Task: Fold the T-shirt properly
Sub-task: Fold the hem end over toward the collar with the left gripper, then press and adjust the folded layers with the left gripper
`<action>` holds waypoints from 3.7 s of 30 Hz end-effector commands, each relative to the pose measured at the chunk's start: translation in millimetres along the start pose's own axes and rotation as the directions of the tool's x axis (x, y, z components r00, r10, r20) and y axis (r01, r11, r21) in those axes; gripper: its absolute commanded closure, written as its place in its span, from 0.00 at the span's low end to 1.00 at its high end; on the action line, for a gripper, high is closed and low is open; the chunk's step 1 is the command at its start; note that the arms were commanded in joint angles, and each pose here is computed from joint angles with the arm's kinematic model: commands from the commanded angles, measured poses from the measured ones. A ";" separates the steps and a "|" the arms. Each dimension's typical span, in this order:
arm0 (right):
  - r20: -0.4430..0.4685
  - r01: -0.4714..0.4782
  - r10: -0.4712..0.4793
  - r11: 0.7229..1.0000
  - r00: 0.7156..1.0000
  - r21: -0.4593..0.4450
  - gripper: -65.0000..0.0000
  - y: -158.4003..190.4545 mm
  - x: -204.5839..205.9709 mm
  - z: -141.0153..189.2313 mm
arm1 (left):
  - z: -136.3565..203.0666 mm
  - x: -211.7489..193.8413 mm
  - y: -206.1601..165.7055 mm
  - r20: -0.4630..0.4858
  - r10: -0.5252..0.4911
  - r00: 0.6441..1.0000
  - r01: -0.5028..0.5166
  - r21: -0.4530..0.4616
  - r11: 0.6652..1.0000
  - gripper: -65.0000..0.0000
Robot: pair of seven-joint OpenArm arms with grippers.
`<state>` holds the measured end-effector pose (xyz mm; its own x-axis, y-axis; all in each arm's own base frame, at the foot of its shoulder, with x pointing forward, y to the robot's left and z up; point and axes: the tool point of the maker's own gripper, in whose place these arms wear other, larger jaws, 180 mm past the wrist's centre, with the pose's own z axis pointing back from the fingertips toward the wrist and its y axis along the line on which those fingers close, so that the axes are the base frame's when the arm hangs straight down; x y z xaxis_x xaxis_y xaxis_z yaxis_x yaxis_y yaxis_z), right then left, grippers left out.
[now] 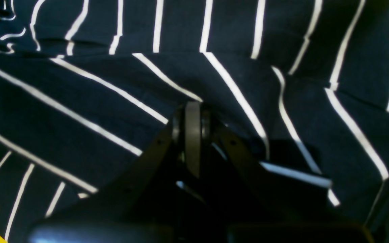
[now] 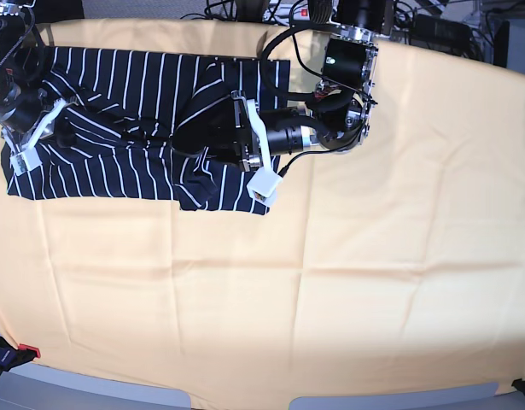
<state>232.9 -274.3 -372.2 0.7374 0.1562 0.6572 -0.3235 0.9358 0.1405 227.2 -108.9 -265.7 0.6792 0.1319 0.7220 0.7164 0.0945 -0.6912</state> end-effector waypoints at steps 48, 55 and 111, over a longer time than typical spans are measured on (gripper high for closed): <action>0.069 0.004 -0.006 1.000 0.998 0.025 1.00 0.7 19.6 6.6 | -69.6 -35.9 -56.7 -0.226 -0.263 0.938 0.231 -0.158 0.960 1.00; 0.069 0.004 -0.006 1.000 0.998 0.025 1.00 0.7 19.6 6.6 | -41.2 8.7 -16.9 -0.160 -0.311 0.937 0.320 0.037 0.947 1.00; 0.212 -0.001 -0.012 0.998 0.977 0.062 1.00 1.2 72.5 8.2 | -33.8 -57.4 -26.4 -0.325 -0.200 0.924 0.204 -0.023 0.979 1.00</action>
<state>273.6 -259.0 -334.0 0.6378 0.0690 0.7671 -0.3497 0.9133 0.2087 171.1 -146.3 -303.9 0.5504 -0.2693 0.7903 0.8336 0.1253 -0.5379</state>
